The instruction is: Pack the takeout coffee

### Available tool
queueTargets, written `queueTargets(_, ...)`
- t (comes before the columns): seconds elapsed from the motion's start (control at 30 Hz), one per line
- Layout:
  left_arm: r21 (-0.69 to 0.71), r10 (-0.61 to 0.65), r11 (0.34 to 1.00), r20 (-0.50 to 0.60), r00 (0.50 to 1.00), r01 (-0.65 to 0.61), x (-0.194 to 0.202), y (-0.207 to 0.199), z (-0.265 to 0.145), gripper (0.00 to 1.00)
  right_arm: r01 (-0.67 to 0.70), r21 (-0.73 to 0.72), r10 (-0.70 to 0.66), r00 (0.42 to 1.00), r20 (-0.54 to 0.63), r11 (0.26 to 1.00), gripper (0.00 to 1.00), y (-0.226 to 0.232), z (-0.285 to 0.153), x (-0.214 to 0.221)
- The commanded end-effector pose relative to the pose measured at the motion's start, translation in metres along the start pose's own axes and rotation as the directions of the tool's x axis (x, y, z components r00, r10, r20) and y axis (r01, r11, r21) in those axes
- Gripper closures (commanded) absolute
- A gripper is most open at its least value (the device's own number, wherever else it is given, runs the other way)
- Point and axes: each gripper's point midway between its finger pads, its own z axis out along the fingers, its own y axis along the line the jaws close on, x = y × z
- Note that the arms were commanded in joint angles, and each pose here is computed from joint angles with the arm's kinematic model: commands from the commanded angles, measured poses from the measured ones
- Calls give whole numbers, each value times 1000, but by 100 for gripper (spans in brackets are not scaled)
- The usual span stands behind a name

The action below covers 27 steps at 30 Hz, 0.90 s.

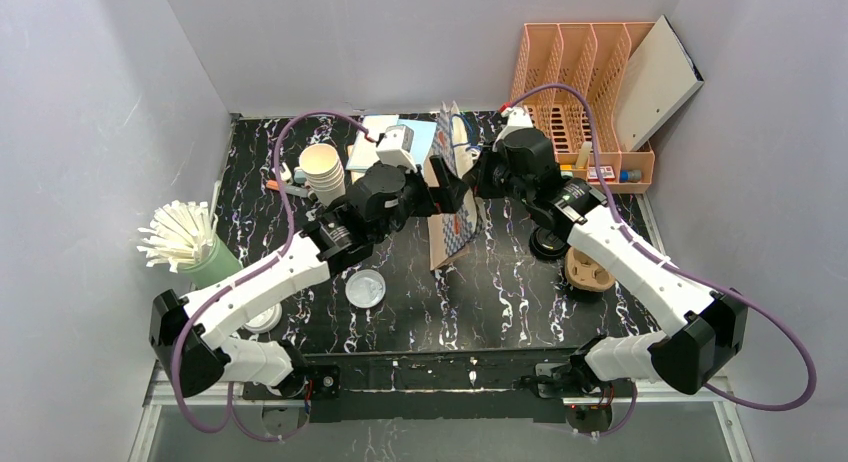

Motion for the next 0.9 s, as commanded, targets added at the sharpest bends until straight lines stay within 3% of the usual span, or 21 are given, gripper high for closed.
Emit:
queueTargets(0.0, -72, 12, 997, 43, 999, -9, -16, 4, 7, 5, 3, -46, 2, 995, 102, 999, 99, 18, -5, -29)
queueTargets(0.17, -103, 44, 994, 24, 999, -41, -9, 8, 17, 8, 12, -50, -6, 995, 102, 999, 99, 18, -5, -29)
queueTargets(0.4, -337, 173, 928, 11, 985, -159, -14, 52, 17, 40, 13, -55, -6, 992, 122, 998, 99, 19, -11, -32)
queueTargets(0.63, -475, 306, 832, -37, 951, -286, -26, 83, -7, 71, 27, 60, -36, 989, 145, 998, 99, -3, -17, -35)
queueTargets(0.87, -550, 379, 759, -61, 923, -349, -40, 99, -27, 87, 39, 132, -59, 987, 147, 990, 90, -15, -24, -38)
